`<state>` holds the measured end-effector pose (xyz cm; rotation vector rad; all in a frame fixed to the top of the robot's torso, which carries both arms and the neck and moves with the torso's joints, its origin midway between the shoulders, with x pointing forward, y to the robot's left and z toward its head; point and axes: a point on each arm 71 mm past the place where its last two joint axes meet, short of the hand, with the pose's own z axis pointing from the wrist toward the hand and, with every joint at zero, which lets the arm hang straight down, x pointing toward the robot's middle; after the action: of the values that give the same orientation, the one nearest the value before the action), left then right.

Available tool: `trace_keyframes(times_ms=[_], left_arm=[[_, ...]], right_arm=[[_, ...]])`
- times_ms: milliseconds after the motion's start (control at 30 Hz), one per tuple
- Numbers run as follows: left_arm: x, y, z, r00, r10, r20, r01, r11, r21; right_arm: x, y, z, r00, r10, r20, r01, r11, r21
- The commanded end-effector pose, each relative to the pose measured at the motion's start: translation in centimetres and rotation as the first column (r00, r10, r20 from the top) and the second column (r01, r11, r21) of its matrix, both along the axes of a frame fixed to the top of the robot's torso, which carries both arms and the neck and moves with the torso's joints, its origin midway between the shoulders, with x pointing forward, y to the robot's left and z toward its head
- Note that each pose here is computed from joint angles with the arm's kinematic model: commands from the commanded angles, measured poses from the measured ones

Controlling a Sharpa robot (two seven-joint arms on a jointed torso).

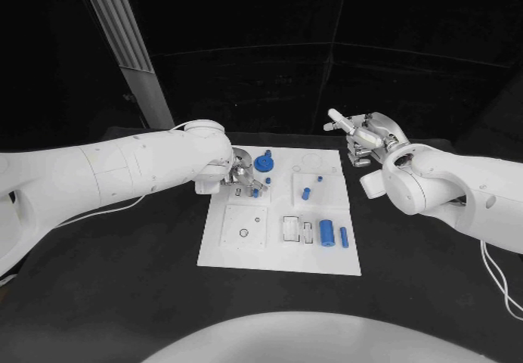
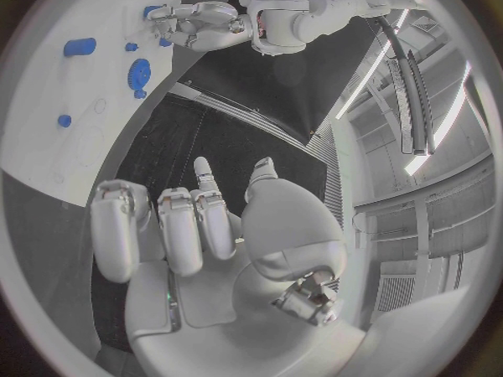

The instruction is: Assemble the parts on the task board

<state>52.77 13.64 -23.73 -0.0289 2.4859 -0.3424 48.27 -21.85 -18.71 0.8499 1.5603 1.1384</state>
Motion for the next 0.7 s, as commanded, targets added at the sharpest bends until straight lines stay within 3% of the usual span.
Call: trace_keyframes(times_ms=[33, 700], left_arm=[[0.00, -0.03, -0.03, 1.000, -0.008, -0.009, 0.008, 1.000, 0.015], [0.11, -0.32, -0.17, 1.000, -0.021, -0.016, 0.021, 1.000, 0.009]], right_arm=[[0.01, 0.06, 0.06, 1.000, 0.008, -0.001, -0.008, 1.000, 0.000], [0.03, 0.17, -0.19, 1.000, 0.006, -0.017, -0.006, 1.000, -0.005]])
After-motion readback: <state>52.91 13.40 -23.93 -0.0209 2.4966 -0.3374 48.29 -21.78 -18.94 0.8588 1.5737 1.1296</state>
